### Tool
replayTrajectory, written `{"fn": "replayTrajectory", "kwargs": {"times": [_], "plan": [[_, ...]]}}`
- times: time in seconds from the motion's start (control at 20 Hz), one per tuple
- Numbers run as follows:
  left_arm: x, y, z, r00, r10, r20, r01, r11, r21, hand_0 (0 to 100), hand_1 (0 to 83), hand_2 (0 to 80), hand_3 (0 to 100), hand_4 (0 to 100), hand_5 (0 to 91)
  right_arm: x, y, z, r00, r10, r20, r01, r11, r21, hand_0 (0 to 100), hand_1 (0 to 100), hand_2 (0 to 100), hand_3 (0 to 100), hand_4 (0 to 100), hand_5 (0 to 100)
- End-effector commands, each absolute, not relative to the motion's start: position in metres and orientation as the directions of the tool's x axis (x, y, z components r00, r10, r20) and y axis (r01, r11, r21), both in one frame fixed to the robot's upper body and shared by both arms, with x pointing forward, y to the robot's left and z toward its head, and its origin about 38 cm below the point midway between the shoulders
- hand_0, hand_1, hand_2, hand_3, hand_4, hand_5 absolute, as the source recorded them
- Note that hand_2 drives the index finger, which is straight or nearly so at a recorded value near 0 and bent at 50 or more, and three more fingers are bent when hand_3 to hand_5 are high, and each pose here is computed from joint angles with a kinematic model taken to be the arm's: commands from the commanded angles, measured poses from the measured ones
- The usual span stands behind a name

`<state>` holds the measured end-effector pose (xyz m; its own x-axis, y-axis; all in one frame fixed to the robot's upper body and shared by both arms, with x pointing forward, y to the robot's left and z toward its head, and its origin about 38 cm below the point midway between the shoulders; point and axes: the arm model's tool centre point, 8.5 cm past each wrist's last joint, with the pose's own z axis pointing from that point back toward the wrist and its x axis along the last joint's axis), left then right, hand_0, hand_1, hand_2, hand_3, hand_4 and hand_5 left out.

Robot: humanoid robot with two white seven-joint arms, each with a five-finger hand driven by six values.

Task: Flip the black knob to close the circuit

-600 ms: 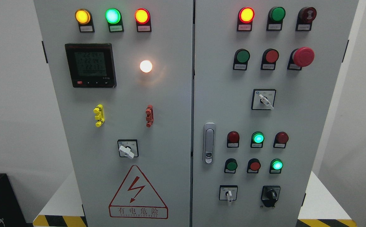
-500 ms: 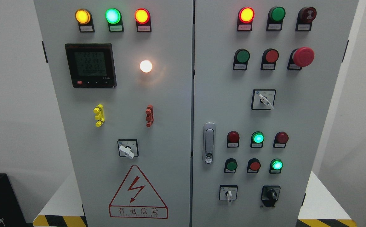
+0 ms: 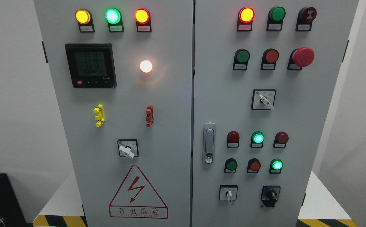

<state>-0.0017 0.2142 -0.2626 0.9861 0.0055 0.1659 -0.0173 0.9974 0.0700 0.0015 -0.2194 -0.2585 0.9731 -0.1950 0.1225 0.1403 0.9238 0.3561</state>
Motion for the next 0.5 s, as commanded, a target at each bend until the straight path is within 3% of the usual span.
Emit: {"fn": "replayTrajectory", "kwargs": {"times": [0.0,0.45], "plan": [[-0.009,0.214,-0.262,0.989,-0.035,0.144,0.026,0.997,0.069,0,0.0,0.0,0,0,0.0,0.005,-0.217,-0.258,0.968,-0.188,0.164,0.119,0.926,0.359,0,17,0,0,0,0],[-0.009,0.214,-0.262,0.989,-0.035,0.144,0.026,0.997,0.069,0,0.0,0.0,0,0,0.0,0.051,-0.199,-0.245,0.860,-0.118,0.497,-0.094,0.920,0.381,0,16,0,0,0,0]]}}
